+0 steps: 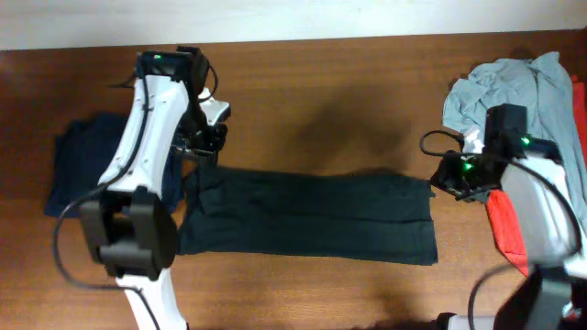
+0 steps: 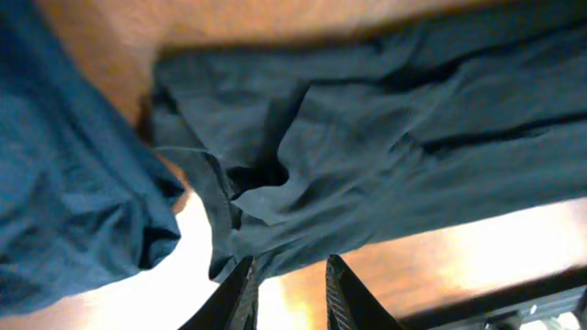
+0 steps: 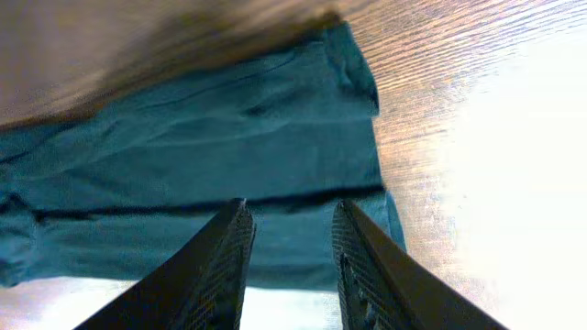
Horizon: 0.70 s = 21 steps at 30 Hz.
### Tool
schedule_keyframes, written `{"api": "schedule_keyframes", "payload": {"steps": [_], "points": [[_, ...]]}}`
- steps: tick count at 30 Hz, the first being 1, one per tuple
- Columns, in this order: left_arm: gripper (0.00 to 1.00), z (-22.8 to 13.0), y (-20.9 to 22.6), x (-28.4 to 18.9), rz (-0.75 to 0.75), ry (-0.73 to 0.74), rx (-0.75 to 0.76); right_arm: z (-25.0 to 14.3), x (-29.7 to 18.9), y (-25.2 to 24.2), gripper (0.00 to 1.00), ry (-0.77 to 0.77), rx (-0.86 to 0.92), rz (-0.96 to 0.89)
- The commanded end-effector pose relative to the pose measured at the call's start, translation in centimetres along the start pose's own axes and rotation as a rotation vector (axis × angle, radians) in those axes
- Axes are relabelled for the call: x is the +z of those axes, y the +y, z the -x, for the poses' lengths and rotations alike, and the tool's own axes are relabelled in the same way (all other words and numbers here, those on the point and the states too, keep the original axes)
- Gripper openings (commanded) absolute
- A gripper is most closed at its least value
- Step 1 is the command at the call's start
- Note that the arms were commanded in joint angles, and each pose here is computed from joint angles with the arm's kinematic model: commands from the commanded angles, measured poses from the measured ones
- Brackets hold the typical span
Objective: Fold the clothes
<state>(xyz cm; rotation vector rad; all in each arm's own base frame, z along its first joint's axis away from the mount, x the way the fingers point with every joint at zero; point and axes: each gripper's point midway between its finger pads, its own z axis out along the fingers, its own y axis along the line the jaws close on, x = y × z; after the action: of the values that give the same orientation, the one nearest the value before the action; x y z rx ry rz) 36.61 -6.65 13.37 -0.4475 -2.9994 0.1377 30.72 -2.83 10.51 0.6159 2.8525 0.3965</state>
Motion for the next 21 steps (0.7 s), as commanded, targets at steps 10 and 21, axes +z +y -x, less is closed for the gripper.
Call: {"api": "schedule_keyframes", "payload": {"steps": [10, 21], "points": [[0.3, -2.9, 1.4, -12.5, 0.204, -0.509, -0.217, -1.6, -9.2, 4.7, 0.52, -0.278, -0.161, 0.075], [0.4, 0.5, -2.6, 2.6, -0.117, -0.487, -0.083, -0.2, -0.8, 7.3, 0.44, -0.081, -0.097, 0.09]]}}
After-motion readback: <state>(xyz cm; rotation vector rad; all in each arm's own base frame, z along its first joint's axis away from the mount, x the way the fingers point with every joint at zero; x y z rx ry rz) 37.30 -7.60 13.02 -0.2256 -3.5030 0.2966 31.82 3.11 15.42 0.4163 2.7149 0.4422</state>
